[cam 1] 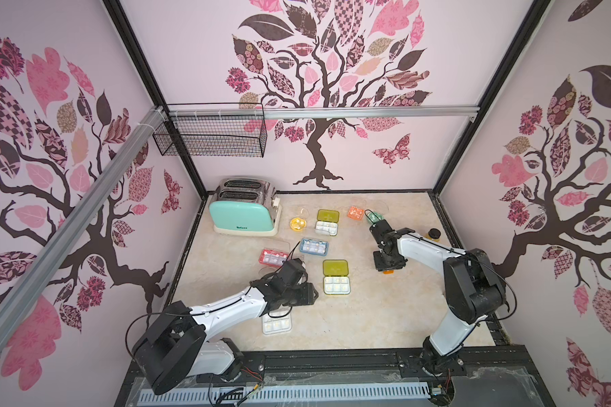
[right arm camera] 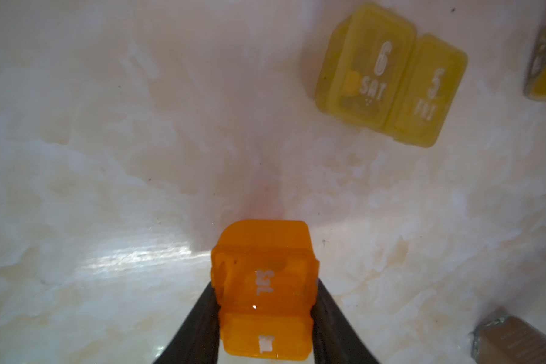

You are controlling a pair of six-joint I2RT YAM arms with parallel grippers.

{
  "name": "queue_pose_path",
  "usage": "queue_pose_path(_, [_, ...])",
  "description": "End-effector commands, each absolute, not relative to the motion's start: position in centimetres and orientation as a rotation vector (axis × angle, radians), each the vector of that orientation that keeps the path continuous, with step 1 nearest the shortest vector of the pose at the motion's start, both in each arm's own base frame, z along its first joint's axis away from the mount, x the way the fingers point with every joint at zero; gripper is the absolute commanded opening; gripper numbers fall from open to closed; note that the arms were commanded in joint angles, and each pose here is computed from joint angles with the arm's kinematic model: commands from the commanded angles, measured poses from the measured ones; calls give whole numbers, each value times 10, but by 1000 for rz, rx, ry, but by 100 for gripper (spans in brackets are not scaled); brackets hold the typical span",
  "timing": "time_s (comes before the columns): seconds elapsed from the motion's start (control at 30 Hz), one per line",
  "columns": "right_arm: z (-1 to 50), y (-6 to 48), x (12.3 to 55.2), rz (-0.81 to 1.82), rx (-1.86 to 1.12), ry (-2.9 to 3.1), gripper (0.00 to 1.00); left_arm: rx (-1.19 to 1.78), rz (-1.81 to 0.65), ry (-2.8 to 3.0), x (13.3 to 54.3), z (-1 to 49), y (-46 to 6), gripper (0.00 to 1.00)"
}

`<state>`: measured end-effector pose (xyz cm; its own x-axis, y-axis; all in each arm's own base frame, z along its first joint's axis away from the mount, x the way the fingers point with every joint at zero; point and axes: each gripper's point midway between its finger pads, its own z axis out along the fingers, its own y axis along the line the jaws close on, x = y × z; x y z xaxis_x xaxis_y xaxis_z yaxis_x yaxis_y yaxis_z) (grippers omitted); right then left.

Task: Close pillboxes
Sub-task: Place the pillbox at the center of the board, then move the pillbox to the center of the board.

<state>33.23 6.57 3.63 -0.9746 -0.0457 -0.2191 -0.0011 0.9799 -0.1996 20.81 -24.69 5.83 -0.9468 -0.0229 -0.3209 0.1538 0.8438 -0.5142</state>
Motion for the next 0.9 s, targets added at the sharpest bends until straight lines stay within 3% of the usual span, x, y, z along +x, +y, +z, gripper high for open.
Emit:
queue_pose_path(0.0, [46, 58, 346, -342, -113, 2866, 41, 114, -799, 2682, 214, 63, -249, 53])
queue_pose_path(0.13, [44, 55, 347, -334, -101, 2883, 57, 115, -793, 2693, 214, 60, -250, 53])
queue_pose_path(0.3, [52, 56, 343, -307, -66, 2891, 68, 116, -799, 2694, 215, 59, -251, 53])
queue_pose_path(0.4, [67, 64, 338, -207, 2, 2869, 67, 113, -794, 2693, 215, 60, -250, 53])
queue_pose_path(0.53, [77, 78, 324, -84, 51, 2837, 59, 104, -783, 2689, 217, 59, -249, 53])
queue_pose_path(0.67, [68, 105, 316, 12, -35, 2840, 36, 110, -787, 2698, 219, 57, -253, 53])
queue_pose_path(0.87, [41, 107, 317, -8, -28, 2891, 29, 97, -794, 2693, 220, 61, -254, 53])
